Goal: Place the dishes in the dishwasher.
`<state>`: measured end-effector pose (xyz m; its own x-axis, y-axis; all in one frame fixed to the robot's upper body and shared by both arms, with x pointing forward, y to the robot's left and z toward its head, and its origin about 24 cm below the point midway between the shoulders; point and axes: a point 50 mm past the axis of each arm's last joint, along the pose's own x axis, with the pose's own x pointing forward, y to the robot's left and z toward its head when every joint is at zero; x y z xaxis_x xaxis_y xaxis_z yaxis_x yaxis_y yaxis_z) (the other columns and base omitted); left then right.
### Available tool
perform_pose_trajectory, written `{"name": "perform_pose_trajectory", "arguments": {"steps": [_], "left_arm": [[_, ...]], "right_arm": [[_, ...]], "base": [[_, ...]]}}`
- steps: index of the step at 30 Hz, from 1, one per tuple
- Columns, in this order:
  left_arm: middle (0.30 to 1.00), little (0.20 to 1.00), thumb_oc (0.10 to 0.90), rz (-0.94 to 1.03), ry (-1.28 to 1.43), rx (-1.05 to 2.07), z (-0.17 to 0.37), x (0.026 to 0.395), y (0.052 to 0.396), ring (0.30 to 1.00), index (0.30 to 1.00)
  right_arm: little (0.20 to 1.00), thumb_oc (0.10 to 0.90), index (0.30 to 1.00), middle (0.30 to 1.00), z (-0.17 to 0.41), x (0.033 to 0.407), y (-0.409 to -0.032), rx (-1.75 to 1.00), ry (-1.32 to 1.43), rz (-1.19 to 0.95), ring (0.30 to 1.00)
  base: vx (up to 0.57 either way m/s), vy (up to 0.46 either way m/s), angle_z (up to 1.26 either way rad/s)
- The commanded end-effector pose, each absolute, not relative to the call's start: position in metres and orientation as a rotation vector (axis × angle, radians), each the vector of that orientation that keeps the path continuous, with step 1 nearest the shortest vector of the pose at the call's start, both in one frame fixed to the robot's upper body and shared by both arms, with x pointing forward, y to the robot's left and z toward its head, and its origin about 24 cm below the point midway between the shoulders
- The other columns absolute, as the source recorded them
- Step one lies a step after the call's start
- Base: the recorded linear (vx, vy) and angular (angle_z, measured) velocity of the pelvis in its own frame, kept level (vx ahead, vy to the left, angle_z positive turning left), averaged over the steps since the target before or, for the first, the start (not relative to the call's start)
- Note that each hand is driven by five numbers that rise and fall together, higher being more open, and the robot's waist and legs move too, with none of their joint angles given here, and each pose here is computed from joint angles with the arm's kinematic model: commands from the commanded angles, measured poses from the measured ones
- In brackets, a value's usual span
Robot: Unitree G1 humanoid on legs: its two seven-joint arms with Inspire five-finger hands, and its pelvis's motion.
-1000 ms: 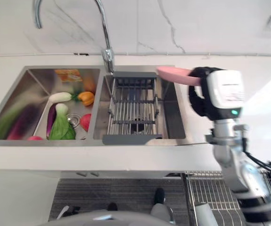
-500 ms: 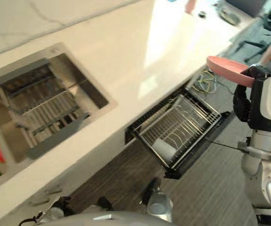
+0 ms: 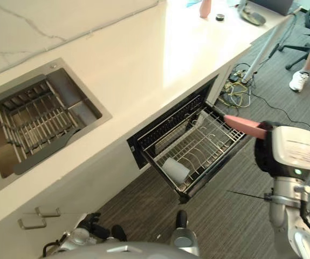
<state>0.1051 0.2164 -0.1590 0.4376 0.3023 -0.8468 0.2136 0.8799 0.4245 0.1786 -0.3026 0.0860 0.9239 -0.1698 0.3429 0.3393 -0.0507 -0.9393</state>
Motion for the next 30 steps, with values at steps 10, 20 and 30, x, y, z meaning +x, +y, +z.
{"name": "perform_pose_trajectory", "arguments": {"steps": [10, 20, 30], "left_arm": [[0.900, 0.900, 0.800, 0.087, 1.289, 0.468, -0.170, 0.056, 0.222, 0.900, 0.900], [0.900, 0.900, 0.800, 0.120, 1.192, 0.480, -0.164, 0.078, 0.226, 0.900, 0.900], [0.900, 0.900, 0.800, 0.133, 1.159, 0.453, -0.162, 0.085, 0.227, 0.900, 0.900]], "right_arm": [[0.300, 0.400, 0.300, 0.300, 0.105, 0.232, -0.282, -1.638, -0.385, -0.384, 0.300], [0.300, 0.400, 0.300, 0.300, 0.074, 0.265, -0.313, -1.863, -0.187, -0.459, 0.300], [0.300, 0.400, 0.300, 0.300, 0.066, 0.288, -0.326, -1.895, -0.041, -0.504, 0.300]], "base": [[0.00, -0.069, 0.37], [-0.06, -0.042, 0.40], [-0.06, 0.034, -0.03]]}}
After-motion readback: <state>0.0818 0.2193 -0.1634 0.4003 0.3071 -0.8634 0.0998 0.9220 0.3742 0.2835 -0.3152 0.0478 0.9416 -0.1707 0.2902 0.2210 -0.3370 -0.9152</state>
